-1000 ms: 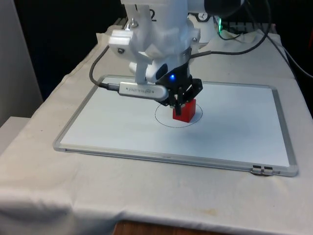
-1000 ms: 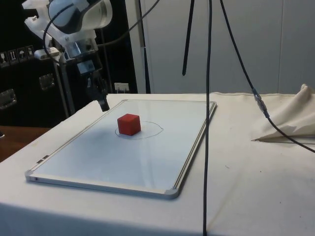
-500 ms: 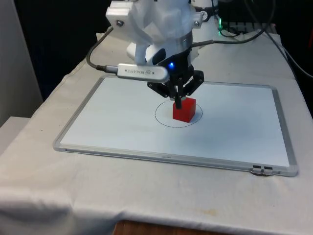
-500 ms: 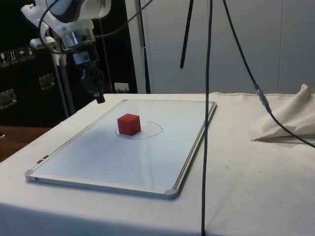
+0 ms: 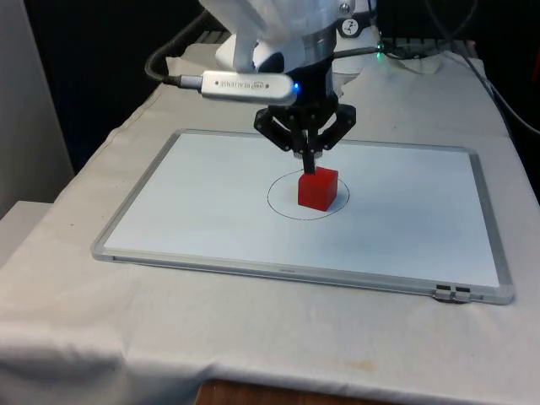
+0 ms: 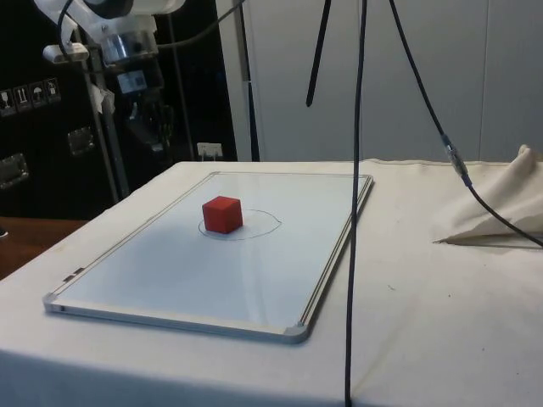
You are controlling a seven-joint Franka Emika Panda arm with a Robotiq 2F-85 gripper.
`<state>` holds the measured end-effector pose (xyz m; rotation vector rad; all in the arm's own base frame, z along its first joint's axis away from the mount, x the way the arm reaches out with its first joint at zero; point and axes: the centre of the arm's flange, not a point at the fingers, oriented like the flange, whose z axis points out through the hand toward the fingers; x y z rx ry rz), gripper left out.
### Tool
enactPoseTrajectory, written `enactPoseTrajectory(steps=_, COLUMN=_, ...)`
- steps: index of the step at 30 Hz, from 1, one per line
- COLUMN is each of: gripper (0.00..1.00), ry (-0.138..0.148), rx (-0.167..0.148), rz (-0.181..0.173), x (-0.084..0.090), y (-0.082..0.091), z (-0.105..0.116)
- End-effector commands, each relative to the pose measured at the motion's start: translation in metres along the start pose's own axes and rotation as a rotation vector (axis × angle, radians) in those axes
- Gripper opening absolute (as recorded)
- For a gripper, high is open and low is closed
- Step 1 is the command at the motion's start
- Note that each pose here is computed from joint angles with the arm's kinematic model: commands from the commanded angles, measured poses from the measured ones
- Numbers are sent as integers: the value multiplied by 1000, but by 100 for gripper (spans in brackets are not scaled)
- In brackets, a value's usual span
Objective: Push the cube into the marked area.
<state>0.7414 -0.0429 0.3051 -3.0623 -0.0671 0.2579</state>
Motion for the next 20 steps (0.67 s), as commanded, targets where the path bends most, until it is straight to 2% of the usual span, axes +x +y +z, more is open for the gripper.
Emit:
enactPoseTrajectory(steps=1, gripper=0, ry=4, rx=1, rz=3, x=0, y=0, z=-3)
enactPoseTrajectory(steps=4, gripper=0, ry=24, rx=2, rz=15, x=-2, y=-2, z=-13)
enactPoseTrajectory(steps=11, gripper=0, ry=40, rx=6, rz=25, x=-6, y=-3, z=-22)
enactPoseTrajectory(steps=12, gripper=0, ry=22, rx=9, rz=22, x=-6, y=-3, z=-20)
enactPoseTrajectory(steps=13, gripper=0, ry=42, rx=6, rz=26, x=-6, y=-3, z=-23)
enactPoseTrajectory(steps=19, gripper=0, ry=41, rx=12, rz=29, x=-9, y=-2, z=-23)
enactPoseTrajectory(steps=20, gripper=0, ry=22, rx=12, rz=26, x=-8, y=-2, z=-20)
